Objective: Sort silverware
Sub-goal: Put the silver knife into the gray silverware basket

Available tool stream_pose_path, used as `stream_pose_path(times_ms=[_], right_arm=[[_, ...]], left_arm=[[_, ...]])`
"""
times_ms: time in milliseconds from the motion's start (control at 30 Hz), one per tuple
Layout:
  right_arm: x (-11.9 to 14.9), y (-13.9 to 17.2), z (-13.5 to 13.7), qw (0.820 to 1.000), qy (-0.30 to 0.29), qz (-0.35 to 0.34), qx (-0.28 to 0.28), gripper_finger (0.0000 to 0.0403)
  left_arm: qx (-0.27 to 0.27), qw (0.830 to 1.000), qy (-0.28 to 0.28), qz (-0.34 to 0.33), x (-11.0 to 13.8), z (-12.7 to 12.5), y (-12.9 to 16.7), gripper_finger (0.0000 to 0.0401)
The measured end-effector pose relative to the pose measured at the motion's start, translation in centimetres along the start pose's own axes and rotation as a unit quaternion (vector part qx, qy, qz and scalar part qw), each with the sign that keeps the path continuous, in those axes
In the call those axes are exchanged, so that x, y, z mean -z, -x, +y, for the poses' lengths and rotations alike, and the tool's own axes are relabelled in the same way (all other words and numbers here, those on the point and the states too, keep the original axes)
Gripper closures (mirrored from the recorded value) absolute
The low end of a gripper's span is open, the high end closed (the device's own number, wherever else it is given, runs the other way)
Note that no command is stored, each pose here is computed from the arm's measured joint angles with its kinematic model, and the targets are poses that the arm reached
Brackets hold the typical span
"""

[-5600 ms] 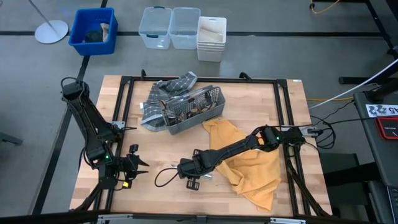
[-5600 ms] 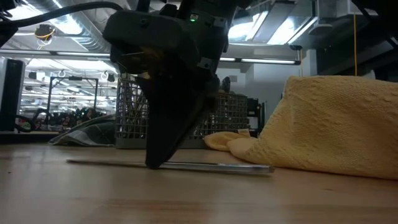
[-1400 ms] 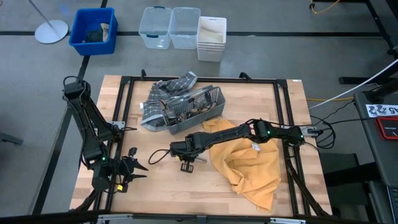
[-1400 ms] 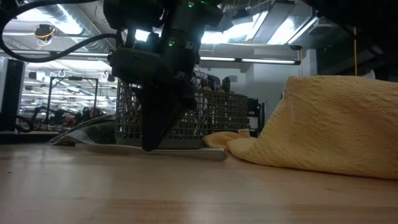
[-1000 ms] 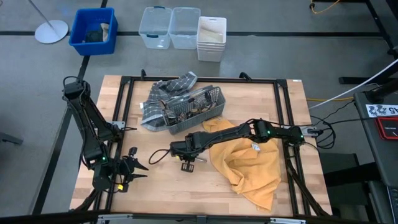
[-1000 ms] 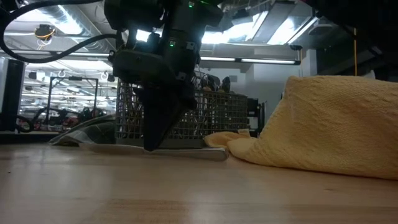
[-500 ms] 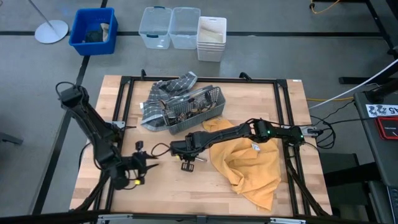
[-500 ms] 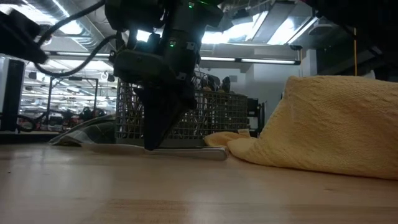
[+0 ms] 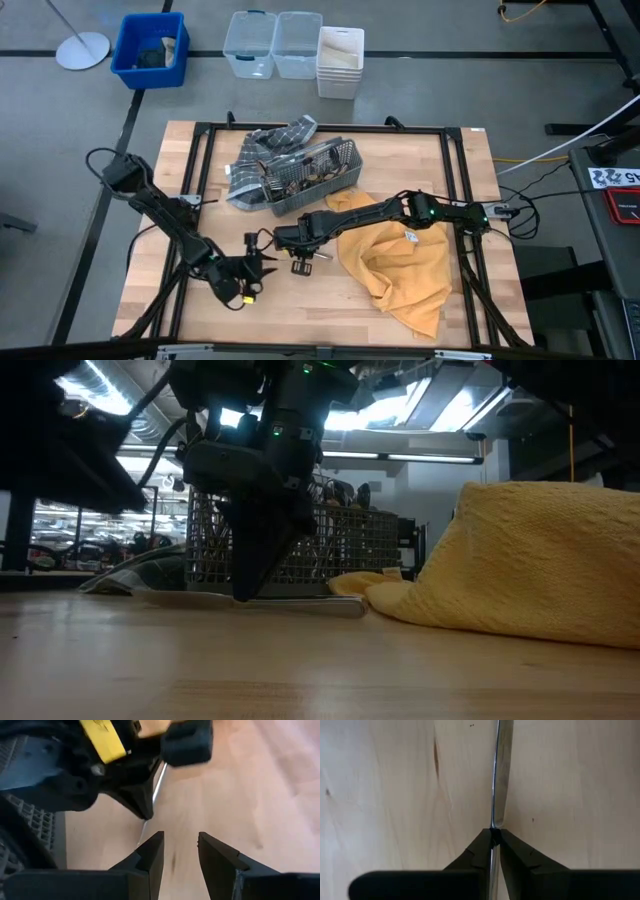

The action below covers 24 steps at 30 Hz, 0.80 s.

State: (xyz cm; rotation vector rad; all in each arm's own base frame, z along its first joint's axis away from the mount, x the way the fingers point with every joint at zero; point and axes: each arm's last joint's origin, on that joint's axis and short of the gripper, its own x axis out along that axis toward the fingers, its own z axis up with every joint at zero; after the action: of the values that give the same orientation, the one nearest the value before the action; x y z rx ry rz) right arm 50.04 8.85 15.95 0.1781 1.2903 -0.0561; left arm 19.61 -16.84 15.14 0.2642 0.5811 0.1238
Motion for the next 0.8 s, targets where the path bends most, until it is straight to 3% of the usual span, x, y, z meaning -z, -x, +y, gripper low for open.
stream_pose_path(times_ms=[367, 800], right_arm=[[0.0, 0.0, 0.0, 1.0, 0.0, 0.002, 0.0, 0.0364], [0.1, 0.0, 0.0, 1.0, -0.001, 0.005, 0.001, 0.0364]], left_arm=[[-0.063, 0.994, -0.047, 0.073, 2.4, 0.8, -4.4, 0.0293], [-0.092, 0.989, -0.026, 0.111, 2.9, 2.8, -6.6, 0.0293]])
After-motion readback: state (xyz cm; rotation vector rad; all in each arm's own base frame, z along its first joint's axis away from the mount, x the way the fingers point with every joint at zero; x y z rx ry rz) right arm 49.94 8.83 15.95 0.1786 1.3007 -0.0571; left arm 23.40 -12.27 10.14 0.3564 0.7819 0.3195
